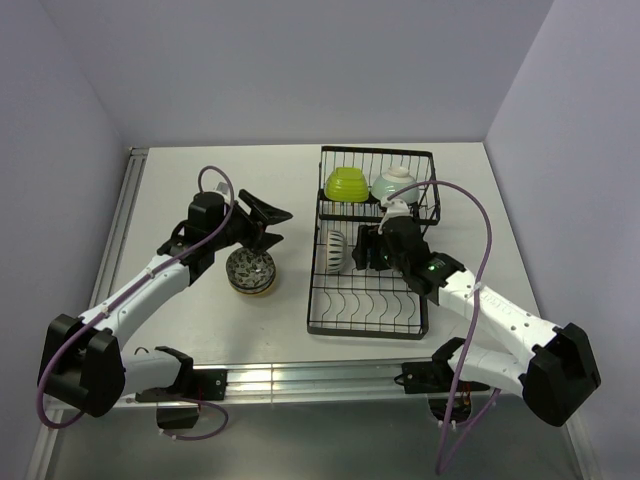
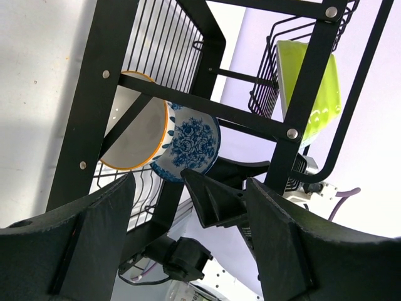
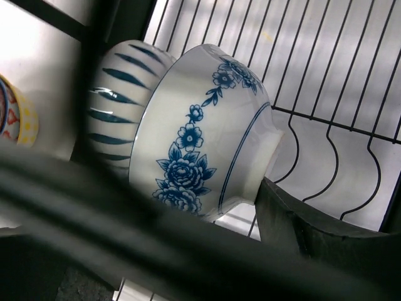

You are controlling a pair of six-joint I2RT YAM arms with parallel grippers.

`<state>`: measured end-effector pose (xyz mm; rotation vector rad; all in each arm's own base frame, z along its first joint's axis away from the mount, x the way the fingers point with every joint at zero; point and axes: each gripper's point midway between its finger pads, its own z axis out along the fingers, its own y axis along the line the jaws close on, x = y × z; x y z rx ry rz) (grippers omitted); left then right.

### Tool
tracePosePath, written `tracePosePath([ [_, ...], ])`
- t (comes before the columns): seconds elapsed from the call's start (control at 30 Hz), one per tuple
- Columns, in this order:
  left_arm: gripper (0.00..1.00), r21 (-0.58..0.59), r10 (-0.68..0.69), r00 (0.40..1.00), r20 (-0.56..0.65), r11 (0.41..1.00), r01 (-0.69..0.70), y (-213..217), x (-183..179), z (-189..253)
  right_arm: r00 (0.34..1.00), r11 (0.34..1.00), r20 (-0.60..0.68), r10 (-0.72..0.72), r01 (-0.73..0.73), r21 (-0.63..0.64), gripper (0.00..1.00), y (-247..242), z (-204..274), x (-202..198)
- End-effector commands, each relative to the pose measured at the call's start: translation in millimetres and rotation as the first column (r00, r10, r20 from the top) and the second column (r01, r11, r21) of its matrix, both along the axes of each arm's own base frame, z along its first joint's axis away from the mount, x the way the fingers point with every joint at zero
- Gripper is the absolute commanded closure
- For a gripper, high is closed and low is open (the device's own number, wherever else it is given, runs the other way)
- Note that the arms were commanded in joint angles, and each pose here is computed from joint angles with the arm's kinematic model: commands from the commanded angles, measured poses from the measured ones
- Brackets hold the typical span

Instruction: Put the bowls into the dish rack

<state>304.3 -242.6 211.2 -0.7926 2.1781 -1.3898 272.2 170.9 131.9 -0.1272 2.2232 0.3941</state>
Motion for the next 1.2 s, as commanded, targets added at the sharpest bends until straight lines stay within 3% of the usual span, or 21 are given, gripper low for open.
tracePosePath([
  [0.0, 0.24, -0.022, -0.015, 0.999, 0.038, 1.000, 0.016, -1.2, -0.4, 10.1, 1.000, 1.000, 0.021, 0.022, -0.022, -0.015, 1.00, 3.3, 2.3, -6.8],
  [0.23, 0.24, -0.024, -0.012, 0.999, 0.042, 1.000, 0.013, 0.2, -1.5, 9.7, 0.999, 0.999, 0.021, 0.044, -0.044, -0.026, 1.00, -0.6, -10.6, -16.5],
  [0.47, 0.24, -0.023, -0.013, 0.999, 0.047, 1.000, 0.014, 1.9, -4.5, 11.3, 0.991, 0.997, 0.105, 0.079, -0.079, -0.002, 1.00, -4.6, -2.8, -27.7],
  [0.7, 0.25, -0.028, -0.019, 0.999, 0.040, 0.999, 0.020, 3.9, -7.8, 9.6, 0.987, 0.988, 0.049, 0.153, -0.153, -0.011, 1.00, 9.5, -10.9, -37.3],
  [1.17, 0.25, -0.057, -0.019, 0.999, 0.032, 0.998, 0.021, 4.9, -11.1, 7.9, 0.988, 0.988, -0.028, 0.153, -0.152, 0.026, 1.00, 22.1, -17.0, -48.4],
])
